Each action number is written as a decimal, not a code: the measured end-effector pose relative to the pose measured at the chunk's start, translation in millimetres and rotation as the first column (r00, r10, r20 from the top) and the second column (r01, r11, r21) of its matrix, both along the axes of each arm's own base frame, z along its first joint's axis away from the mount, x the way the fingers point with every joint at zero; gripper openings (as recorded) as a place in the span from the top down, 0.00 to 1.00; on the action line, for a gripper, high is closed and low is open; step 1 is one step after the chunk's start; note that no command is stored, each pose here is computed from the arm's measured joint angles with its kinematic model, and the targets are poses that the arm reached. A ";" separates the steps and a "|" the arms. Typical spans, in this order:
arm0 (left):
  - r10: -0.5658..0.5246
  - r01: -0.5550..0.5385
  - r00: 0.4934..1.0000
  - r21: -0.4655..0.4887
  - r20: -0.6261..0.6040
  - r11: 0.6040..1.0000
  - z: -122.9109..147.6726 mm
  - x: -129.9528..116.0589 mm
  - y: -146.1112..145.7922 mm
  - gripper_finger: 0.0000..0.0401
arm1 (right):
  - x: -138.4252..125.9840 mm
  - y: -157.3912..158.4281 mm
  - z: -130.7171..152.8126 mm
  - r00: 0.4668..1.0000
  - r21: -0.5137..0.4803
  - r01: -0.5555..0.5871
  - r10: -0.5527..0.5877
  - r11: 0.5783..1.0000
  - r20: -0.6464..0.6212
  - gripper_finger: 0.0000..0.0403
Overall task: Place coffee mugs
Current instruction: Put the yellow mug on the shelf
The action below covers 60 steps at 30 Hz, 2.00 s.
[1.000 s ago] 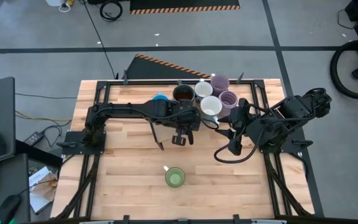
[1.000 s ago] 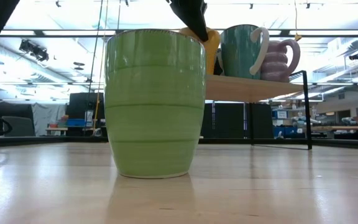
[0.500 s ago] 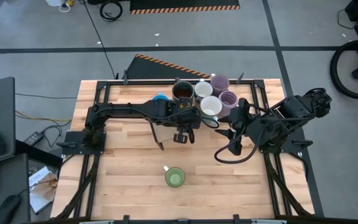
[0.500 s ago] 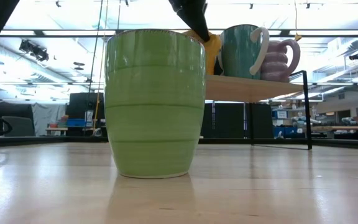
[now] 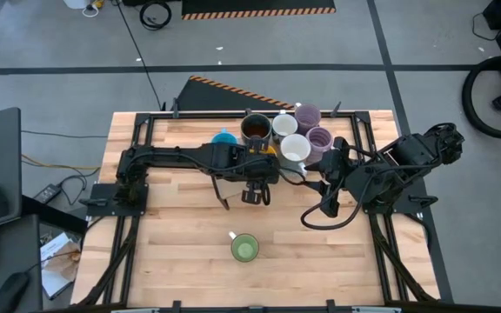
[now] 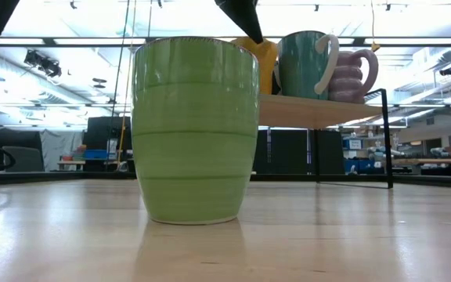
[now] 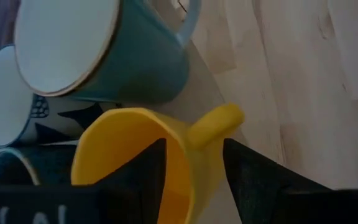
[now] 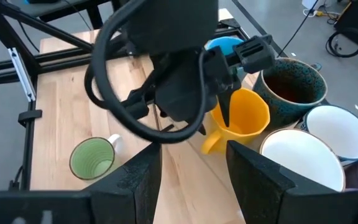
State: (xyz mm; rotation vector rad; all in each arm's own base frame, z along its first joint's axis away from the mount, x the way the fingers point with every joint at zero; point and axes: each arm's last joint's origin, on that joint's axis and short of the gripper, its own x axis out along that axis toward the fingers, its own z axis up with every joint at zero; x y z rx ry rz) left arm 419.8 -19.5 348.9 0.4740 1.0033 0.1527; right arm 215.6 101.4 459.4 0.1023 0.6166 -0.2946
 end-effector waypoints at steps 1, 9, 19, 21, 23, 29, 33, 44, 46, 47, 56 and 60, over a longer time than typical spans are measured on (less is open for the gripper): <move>0.001 -0.001 1.000 0.000 0.003 1.000 1.5 -1.0 0.3 0.58 | 0.0 0.0 0.0 1.000 -0.005 -0.003 0.003 1.000 -0.001 0.54; 0.017 -0.016 0.998 -0.019 0.063 1.000 26.8 -15.0 -0.3 0.58 | -0.1 -0.1 0.0 1.000 -0.013 -0.005 0.005 1.000 -0.003 0.54; 0.063 -0.074 0.996 -0.174 -0.071 0.982 40.9 -39.2 16.2 0.58 | -0.7 -0.6 -0.7 1.000 -0.034 -0.017 0.016 0.999 -0.017 0.54; 0.065 -0.086 0.992 -0.218 -0.104 0.972 38.7 -41.9 16.8 0.58 | -0.5 -0.6 -0.5 1.000 -0.033 -0.016 0.015 0.999 -0.015 0.54; 0.061 -0.090 0.991 -0.265 -0.118 0.960 34.0 -40.9 15.1 0.58 | -0.5 -0.6 -0.5 1.000 -0.032 -0.016 0.015 0.999 -0.014 0.54; 0.049 -0.095 0.986 -0.294 -0.159 0.951 23.1 -40.1 1.9 0.58 | -0.4 -0.4 -0.4 1.000 -0.030 -0.016 0.015 0.999 -0.012 0.54; 0.042 -0.092 0.984 -0.295 -0.171 0.951 14.1 -37.5 -4.4 0.58 | 0.0 -0.2 0.1 1.000 -0.031 -0.018 0.018 0.999 -0.007 0.54; 0.110 -0.166 0.976 -0.316 -0.186 0.934 -8.9 -30.5 -4.8 0.58 | 0.4 0.1 0.6 1.000 -0.031 -0.021 0.021 0.999 -0.002 0.54; 0.125 -0.177 0.975 -0.304 -0.182 0.936 -11.1 -29.7 -4.4 0.59 | 0.4 0.0 0.5 1.000 -0.034 -0.022 0.022 0.999 -0.003 0.54; 0.143 -0.191 0.974 -0.297 -0.177 0.936 -11.8 -29.4 -3.9 0.59 | 0.4 0.0 0.6 1.000 -0.033 -0.022 0.022 0.999 -0.003 0.54; 0.211 -0.244 0.967 -0.271 -0.145 0.931 -11.1 -27.9 -1.6 0.59 | 0.6 -0.2 0.5 1.000 -0.037 -0.020 0.020 0.999 -0.002 0.54; 0.214 -0.241 0.969 -0.276 -0.126 0.930 -10.4 -26.1 -1.2 0.59 | 0.7 -0.5 0.6 1.000 -0.042 -0.015 0.015 0.999 0.000 0.54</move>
